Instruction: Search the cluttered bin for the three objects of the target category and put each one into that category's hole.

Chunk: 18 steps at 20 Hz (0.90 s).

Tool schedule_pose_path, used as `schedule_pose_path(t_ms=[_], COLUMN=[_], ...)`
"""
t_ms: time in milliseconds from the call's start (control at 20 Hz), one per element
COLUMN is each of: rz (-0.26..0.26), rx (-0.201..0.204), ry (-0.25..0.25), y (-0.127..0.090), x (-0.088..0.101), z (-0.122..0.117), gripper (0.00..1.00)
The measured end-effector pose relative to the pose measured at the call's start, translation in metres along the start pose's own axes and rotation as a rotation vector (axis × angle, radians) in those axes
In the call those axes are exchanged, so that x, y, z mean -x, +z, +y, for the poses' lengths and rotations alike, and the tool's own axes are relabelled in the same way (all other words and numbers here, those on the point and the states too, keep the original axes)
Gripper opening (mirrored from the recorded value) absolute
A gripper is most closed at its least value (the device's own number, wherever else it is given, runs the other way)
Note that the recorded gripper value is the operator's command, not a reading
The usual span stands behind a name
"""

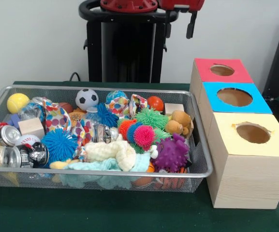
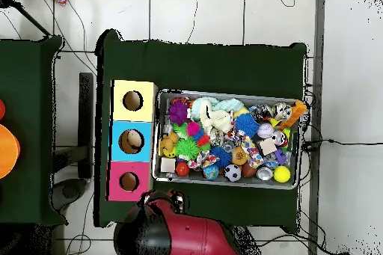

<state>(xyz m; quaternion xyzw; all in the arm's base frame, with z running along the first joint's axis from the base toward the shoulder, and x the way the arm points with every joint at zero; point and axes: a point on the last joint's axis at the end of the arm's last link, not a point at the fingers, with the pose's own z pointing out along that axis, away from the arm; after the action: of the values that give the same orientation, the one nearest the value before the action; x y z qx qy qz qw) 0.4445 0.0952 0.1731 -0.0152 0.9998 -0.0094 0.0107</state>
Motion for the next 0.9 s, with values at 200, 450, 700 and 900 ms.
schedule_pose_path(t_ms=[200, 450, 700, 900], rz=[0.013, 0.022, 0.029, 0.039], rx=[0.002, 0.004, 0.006, 0.004], ry=[0.000, 0.002, 0.006, 0.007], y=[0.008, 0.016, 0.023, 0.030], x=[0.004, 0.012, 0.017, 0.021], z=[-0.001, -0.002, -0.003, -0.003], gripper=[1.00, 1.00, 1.00, 1.00])
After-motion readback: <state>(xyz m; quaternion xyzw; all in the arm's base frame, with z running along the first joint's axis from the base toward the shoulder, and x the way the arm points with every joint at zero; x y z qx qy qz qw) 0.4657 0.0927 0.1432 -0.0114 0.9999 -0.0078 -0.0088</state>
